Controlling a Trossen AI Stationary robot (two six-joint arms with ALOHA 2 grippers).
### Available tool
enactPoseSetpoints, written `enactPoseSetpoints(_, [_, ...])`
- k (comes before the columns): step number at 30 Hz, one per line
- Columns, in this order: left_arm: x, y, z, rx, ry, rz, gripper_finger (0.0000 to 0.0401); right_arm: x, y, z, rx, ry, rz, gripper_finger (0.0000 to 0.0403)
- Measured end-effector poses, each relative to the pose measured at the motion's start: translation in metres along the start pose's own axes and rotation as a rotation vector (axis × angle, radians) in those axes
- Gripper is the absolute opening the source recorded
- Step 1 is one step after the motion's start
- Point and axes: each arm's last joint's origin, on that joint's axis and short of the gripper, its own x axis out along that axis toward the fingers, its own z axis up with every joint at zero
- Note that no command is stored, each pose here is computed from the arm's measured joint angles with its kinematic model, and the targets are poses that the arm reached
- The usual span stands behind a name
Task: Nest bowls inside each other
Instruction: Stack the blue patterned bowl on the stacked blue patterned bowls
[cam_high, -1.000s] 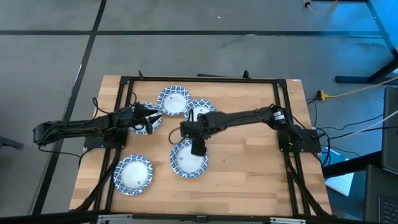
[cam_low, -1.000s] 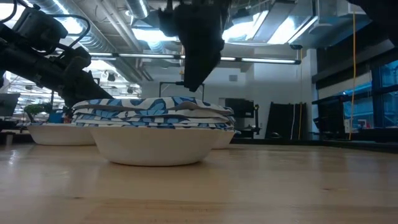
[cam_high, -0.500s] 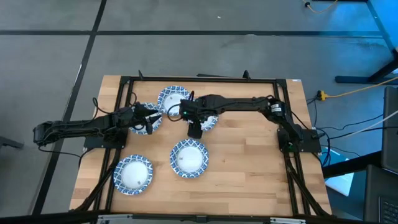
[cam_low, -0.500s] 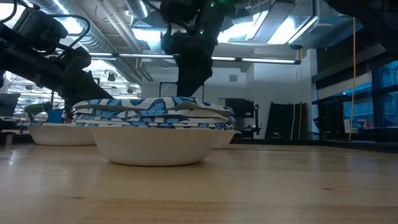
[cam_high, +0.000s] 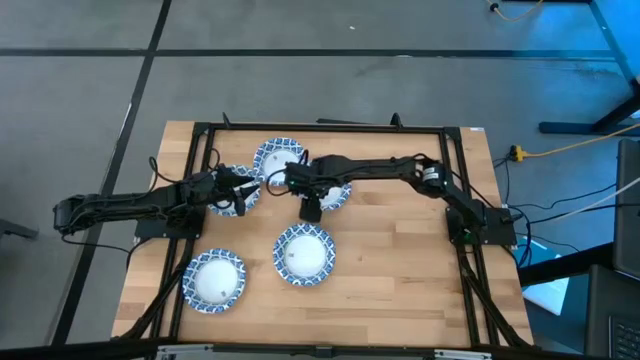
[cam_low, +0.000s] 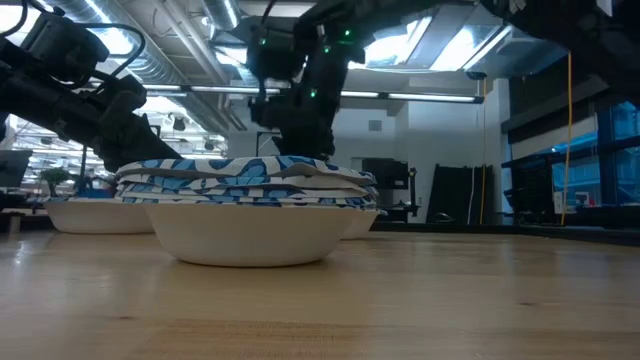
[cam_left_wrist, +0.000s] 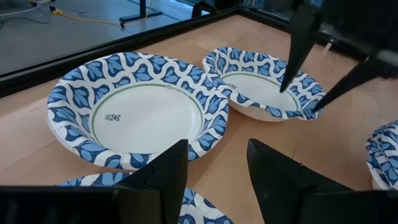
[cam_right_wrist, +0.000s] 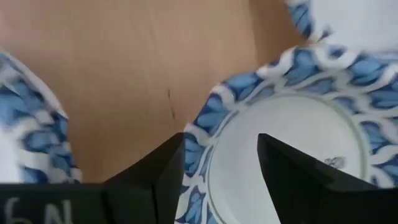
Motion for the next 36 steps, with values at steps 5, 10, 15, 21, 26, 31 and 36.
enactPoseSetpoints(5, [0.0,0.0,0.0,0.0,0.001,0.0,0.016,0.007,0.001,-0.001,-0.005,0.014,0.001,0.02])
enactPoseSetpoints(10, [0.0,0.0,0.0,0.001,0.005,0.001,0.016,0.01,-0.001,-0.001,0.009,0.021,0.004,0.02])
enactPoseSetpoints(15, [0.0,0.0,0.0,0.001,0.005,0.001,0.016,0.015,-0.001,-0.002,0.018,0.029,0.015,0.02])
enactPoseSetpoints(21, [0.0,0.0,0.0,0.001,0.005,0.002,0.016,0.022,-0.001,-0.003,0.02,0.047,0.015,0.0196])
enactPoseSetpoints(26, [0.0,0.0,0.0,0.0,0.005,0.002,0.016,0.023,0.0,-0.004,0.025,0.054,0.014,0.0146])
enactPoseSetpoints(31, [0.0,0.0,0.0,0.0,0.005,0.002,0.016,0.023,-0.001,-0.004,0.027,0.055,0.012,0.0058])
enactPoseSetpoints(36, [0.0,0.0,0.0,0.0,0.005,0.002,0.016,0.022,0.001,-0.005,0.032,0.063,0.013,0.0011])
